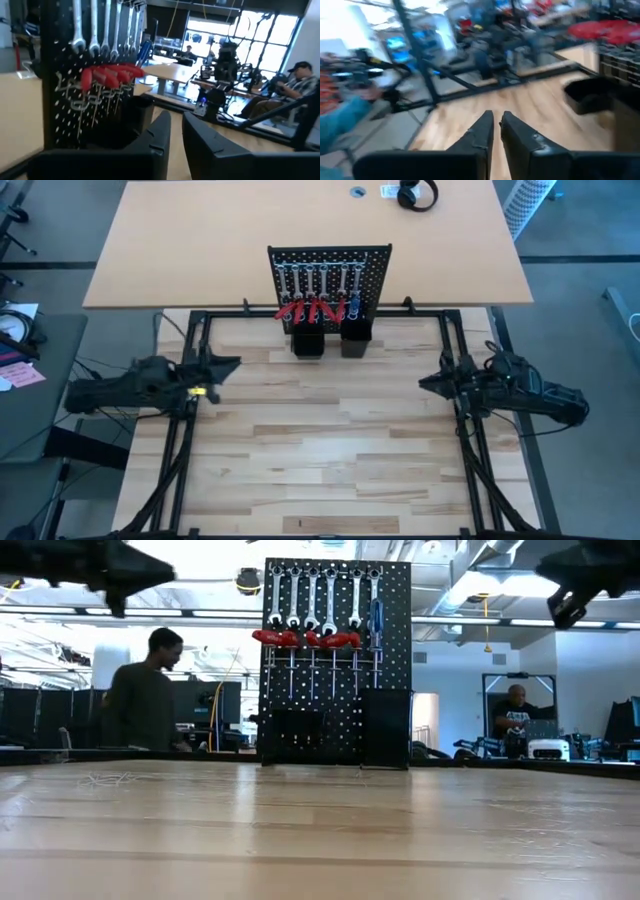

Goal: Hang tools onto peg board
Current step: Return to Home Position

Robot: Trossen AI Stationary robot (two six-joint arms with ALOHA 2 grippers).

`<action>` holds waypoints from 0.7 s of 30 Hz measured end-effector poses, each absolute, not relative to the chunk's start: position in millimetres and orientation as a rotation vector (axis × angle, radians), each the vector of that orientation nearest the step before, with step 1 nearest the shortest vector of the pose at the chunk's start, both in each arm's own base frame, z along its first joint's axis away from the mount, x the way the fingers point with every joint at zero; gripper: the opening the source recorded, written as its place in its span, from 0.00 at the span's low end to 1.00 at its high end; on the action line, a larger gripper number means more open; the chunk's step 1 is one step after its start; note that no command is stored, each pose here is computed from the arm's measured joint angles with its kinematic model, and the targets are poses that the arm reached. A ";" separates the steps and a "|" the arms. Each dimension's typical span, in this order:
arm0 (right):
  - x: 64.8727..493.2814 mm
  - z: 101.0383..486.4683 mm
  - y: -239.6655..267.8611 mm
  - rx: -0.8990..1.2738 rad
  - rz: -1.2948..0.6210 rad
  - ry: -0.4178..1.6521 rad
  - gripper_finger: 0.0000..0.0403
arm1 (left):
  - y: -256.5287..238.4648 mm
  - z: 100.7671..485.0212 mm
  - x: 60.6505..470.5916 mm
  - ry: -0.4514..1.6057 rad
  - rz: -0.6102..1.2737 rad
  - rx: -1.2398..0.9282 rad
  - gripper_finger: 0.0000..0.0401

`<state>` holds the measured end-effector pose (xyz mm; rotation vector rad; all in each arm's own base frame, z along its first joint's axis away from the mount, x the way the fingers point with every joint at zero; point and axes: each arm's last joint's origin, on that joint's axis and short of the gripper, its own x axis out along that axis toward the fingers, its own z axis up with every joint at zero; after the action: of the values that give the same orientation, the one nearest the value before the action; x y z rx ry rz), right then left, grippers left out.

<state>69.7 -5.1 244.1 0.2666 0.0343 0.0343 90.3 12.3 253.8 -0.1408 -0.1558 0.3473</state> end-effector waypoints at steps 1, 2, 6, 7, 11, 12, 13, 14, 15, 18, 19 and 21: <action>67.8 241.9 -4.4 0.264 0.049 0.019 0.12 | 11.9 251.9 82.5 -0.155 0.343 -0.154 0.09; 66.5 239.4 -3.9 0.259 0.064 -0.006 0.11 | 11.6 250.2 75.5 -0.158 0.341 -0.167 0.08; 74.2 226.5 -4.8 0.250 0.073 -0.015 0.06 | 11.3 242.3 66.2 -0.108 0.344 -0.189 0.02; 77.4 223.6 -5.0 0.244 0.078 -0.033 0.05 | 11.3 238.5 67.4 -0.076 0.345 -0.186 0.01; 87.5 204.9 -4.2 0.211 0.109 -0.075 0.02 | 11.6 226.6 78.5 -0.028 0.350 -0.163 0.01; 88.5 203.2 -3.4 0.201 0.121 -0.100 0.02 | 11.6 220.9 80.6 -0.018 0.349 -0.161 0.01; 89.2 200.9 -2.6 0.194 0.131 -0.121 0.02 | 11.6 218.1 82.7 -0.039 0.344 -0.163 0.01; 90.5 197.4 -2.0 0.188 0.136 -0.130 0.02 | 11.5 215.8 84.5 -0.062 0.340 -0.162 0.01; 91.7 194.4 -1.3 0.181 0.143 -0.129 0.02 | 11.6 212.8 85.9 -0.081 0.338 -0.157 0.01; 94.0 187.4 0.6 0.169 0.163 -0.157 0.02 | 11.3 200.2 90.8 -0.109 0.321 -0.147 0.01; 94.6 186.1 0.8 0.163 0.161 -0.175 0.02 | 11.2 195.8 92.0 -0.120 0.316 -0.146 0.01; 95.4 183.6 1.1 0.154 0.143 -0.177 0.02 | 11.2 188.0 94.6 -0.146 0.312 -0.144 0.01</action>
<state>95.4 1.1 183.6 0.1536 -0.1767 0.1429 94.6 11.2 188.0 -0.1442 -0.1459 0.3123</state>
